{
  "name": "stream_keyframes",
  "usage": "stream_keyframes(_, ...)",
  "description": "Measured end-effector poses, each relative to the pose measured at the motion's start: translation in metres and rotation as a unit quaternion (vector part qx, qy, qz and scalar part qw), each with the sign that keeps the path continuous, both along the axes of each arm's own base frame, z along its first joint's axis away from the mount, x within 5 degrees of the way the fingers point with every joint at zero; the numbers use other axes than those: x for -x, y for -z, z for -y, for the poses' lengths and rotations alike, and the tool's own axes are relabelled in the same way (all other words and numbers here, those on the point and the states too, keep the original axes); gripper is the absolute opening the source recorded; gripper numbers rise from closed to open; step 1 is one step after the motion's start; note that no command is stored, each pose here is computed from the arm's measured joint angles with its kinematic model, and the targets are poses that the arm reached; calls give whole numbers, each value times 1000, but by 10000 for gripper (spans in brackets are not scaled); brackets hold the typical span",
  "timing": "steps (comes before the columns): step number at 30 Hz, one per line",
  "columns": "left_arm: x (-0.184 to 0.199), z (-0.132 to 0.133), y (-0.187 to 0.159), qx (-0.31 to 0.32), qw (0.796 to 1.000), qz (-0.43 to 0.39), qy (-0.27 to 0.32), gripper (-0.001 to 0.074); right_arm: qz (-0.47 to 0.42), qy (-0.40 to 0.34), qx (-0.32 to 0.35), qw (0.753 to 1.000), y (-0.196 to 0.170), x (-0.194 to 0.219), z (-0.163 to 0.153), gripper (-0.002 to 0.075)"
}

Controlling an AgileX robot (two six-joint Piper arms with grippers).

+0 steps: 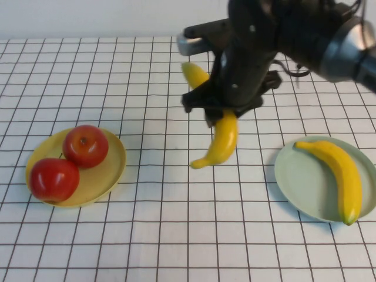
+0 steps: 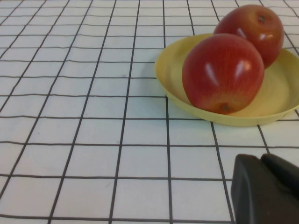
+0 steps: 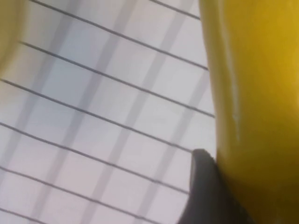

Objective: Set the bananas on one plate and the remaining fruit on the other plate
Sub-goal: Put another type of fruit in the right plate

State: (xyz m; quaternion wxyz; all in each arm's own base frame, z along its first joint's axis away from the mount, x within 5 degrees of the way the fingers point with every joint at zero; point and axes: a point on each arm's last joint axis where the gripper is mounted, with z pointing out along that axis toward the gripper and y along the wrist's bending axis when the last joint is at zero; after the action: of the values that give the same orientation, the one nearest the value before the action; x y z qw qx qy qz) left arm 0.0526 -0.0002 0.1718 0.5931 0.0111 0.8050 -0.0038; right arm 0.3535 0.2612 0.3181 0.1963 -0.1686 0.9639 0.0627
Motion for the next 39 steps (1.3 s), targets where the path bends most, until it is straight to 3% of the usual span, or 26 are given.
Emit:
stream_keyframes(8, 0, 0, 0, 0, 1000, 0, 0, -4, -98, 86, 69, 989, 45, 11, 92, 328)
stream_keyframes(14, 0, 0, 0, 0, 1000, 0, 0, -4, -124, 107, 95, 982, 69, 13, 133, 328)
stream_keyframes(23, 0, 0, 0, 0, 1000, 0, 0, -4, -97, 83, 90, 988, 82, 2, 148, 328)
stream_keyframes(32, 0, 0, 0, 0, 1000, 0, 0, -4, -104, 43, 83, 990, 98, -4, 142, 452)
stream_keyframes(37, 0, 0, 0, 0, 1000, 0, 0, -4, -106, 40, 85, 990, 100, -4, 142, 450)
stream_keyframes(39, 0, 0, 0, 0, 1000, 0, 0, -4, -100, 40, 83, 991, 95, -3, 142, 408)
